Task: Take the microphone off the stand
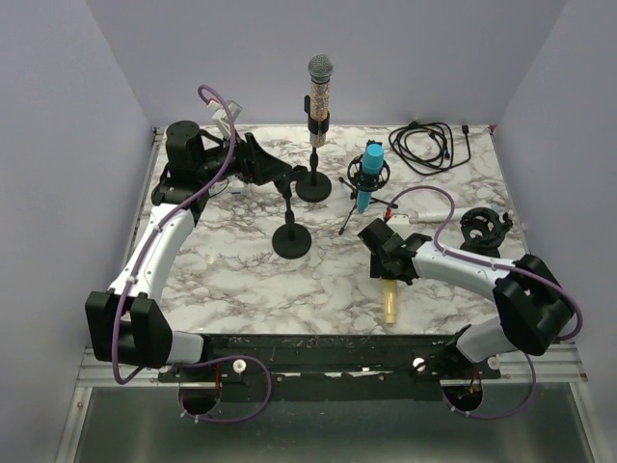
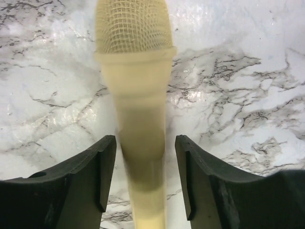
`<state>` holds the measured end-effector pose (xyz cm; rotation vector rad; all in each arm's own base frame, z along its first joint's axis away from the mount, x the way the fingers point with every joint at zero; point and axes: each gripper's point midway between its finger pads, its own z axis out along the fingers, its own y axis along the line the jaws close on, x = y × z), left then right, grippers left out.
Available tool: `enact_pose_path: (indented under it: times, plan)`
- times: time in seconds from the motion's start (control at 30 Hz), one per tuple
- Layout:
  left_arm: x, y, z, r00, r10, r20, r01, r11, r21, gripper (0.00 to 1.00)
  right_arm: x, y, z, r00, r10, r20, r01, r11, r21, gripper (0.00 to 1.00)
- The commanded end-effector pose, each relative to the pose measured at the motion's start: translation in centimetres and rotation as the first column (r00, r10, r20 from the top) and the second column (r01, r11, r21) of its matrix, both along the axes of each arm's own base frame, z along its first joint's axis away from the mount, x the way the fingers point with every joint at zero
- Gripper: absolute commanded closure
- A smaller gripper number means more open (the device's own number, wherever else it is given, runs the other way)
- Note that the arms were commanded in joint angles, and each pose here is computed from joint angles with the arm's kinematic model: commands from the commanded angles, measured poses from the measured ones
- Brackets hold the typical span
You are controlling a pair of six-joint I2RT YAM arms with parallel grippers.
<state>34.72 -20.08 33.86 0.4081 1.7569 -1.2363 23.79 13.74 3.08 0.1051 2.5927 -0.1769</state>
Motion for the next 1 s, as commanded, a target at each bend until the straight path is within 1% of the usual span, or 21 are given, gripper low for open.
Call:
enact_pose_path:
  times: [0.0,0.03,0.07,0.17,0.23,0.4,0.53,0.7,0.97]
  plan:
    - [-0.1,-0.1,-0.7,1.0,-0.03,-0.008,0.03,1.0,0.008,0.21,0.7,0.6,0.6,0.999,0.023,0.033,-0.024,0.999,0.033,0.36]
    - [0.1,-0.1,-0.8,1.0,-0.026,-0.012,0.026,1.0,0.01,0.21,0.7,0.6,0.7,0.999,0.024,0.034,-0.026,0.999,0.032,0.35]
    - [0.1,-0.1,-0.9,0.999,-0.031,-0.015,0.031,0.999,0.011,0.21,0.8,0.5,0.9,0.999,0.022,0.037,-0.023,0.999,0.029,0.32]
    - [0.1,-0.1,-1.1,0.999,-0.034,-0.015,0.034,0.999,0.014,0.24,0.7,0.2,1.3,0.999,0.022,0.04,-0.022,1.0,0.01,0.26]
    - [0.1,-0.1,-1.2,0.999,-0.031,-0.017,0.032,0.999,0.016,0.26,0.6,-0.1,1.6,0.999,0.023,0.045,-0.024,1.0,0.007,0.23]
    - [0.6,-0.1,-1.7,0.999,-0.026,-0.032,0.027,0.999,0.02,0.34,0.6,0.1,3.1,0.997,0.032,0.076,-0.035,0.999,0.041,0.23]
    - [0.9,-0.2,-2.3,0.999,-0.026,-0.043,0.027,0.999,0.025,0.39,0.4,0.4,4.3,0.994,0.03,0.104,-0.04,0.995,0.091,0.23]
    - [1.0,-0.3,-3.6,0.996,-0.021,-0.088,0.025,0.999,0.04,0.45,0.4,0.6,6.0,0.99,0.026,0.141,-0.044,0.991,0.128,0.23]
    - [1.5,-0.1,-5.7,0.992,0.014,-0.126,-0.002,0.995,0.098,0.59,0.4,1.0,9.2,0.973,0.041,0.228,-0.09,0.974,0.208,0.23]
